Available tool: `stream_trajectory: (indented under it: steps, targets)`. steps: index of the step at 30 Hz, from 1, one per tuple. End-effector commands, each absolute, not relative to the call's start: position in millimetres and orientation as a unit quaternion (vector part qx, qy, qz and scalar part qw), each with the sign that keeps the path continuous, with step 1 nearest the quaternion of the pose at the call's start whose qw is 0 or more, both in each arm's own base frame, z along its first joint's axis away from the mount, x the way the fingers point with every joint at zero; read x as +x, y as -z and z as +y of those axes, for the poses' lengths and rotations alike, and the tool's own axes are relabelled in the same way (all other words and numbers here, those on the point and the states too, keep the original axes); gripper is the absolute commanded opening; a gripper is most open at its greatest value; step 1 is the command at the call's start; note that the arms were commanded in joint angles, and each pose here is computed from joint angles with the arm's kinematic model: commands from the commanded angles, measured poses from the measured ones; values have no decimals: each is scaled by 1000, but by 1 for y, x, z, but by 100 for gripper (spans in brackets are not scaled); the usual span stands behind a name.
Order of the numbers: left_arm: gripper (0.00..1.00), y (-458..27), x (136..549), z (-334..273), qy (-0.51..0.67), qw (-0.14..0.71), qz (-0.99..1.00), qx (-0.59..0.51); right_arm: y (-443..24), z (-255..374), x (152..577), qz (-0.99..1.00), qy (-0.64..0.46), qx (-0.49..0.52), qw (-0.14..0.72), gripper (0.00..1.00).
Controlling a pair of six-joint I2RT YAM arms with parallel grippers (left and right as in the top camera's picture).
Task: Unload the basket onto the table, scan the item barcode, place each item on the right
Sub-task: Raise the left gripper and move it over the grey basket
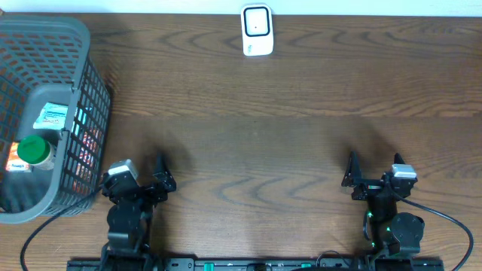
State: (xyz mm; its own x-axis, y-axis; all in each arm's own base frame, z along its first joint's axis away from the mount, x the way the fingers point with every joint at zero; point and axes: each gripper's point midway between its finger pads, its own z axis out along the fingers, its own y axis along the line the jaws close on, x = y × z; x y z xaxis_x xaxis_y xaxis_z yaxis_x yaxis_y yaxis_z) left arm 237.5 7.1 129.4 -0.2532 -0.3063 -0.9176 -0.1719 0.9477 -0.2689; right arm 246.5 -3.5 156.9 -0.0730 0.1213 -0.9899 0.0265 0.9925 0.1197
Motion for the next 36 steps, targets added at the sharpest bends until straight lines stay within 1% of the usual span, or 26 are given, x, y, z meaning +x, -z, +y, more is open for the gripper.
stream_trajectory:
  steps: [1,5,10,14,19,23,28,32,36]
  targets:
    - [98,-166,240,7,53,600,785,-144,-156,-1,246,733,-36,42,678,99]
    - [98,-184,245,-1,62,569,809,-132,-156,-1,246,733,-36,42,678,99]
    - [98,-188,251,-3,50,507,851,-129,-156,-1,246,733,-36,42,678,99]
    - [98,-181,255,-6,40,443,887,-125,-156,-1,246,733,-36,42,678,99]
    - [98,-163,264,-18,60,400,908,-112,-156,-1,246,733,-36,42,678,99]
    - [98,-148,262,-46,126,356,922,-82,-156,-1,246,733,-36,42,678,99]
    - [98,-147,263,-49,126,355,925,-57,-156,-1,246,733,-36,42,678,99]
    - [98,-147,260,-48,123,348,928,-57,-156,-1,246,733,-36,42,678,99]
    - [98,-158,256,-48,122,341,930,-58,-156,-1,246,733,-36,42,678,99]
